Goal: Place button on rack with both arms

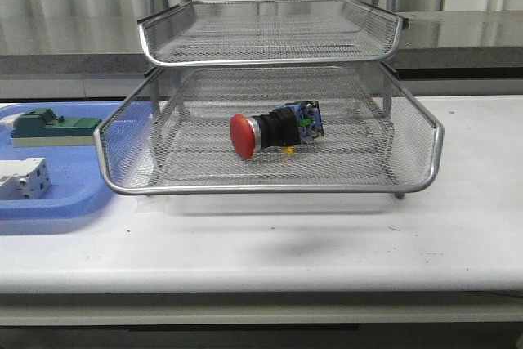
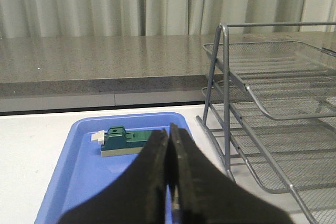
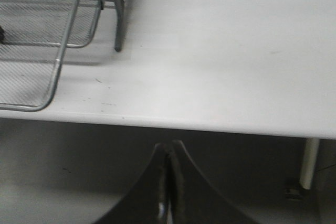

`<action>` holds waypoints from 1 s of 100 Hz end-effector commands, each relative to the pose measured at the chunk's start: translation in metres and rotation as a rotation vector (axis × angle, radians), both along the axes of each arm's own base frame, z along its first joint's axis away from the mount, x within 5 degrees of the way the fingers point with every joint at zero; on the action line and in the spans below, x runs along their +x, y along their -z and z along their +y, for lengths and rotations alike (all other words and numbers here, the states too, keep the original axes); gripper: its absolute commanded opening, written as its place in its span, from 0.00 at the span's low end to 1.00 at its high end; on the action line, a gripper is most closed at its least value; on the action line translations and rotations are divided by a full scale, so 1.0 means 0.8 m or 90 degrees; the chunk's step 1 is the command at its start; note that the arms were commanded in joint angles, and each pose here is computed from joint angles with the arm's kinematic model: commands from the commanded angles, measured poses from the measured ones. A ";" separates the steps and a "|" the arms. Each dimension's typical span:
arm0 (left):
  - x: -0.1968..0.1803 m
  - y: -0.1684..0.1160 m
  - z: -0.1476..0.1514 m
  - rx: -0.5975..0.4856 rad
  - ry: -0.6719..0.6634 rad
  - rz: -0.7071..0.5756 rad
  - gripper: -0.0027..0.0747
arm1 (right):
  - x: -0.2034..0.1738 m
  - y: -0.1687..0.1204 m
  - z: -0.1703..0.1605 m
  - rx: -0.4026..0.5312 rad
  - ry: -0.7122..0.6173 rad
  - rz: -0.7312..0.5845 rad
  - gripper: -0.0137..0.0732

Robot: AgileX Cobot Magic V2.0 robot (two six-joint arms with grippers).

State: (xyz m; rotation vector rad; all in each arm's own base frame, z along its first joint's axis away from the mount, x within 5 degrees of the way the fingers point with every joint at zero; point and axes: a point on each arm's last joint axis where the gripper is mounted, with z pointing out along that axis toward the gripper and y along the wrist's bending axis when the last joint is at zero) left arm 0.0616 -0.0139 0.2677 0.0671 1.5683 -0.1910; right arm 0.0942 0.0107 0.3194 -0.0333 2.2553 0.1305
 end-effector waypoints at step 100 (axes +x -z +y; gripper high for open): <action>0.000 -0.017 0.005 -0.021 -0.026 -0.041 0.01 | 0.109 0.097 0.177 -0.023 -0.486 0.131 0.08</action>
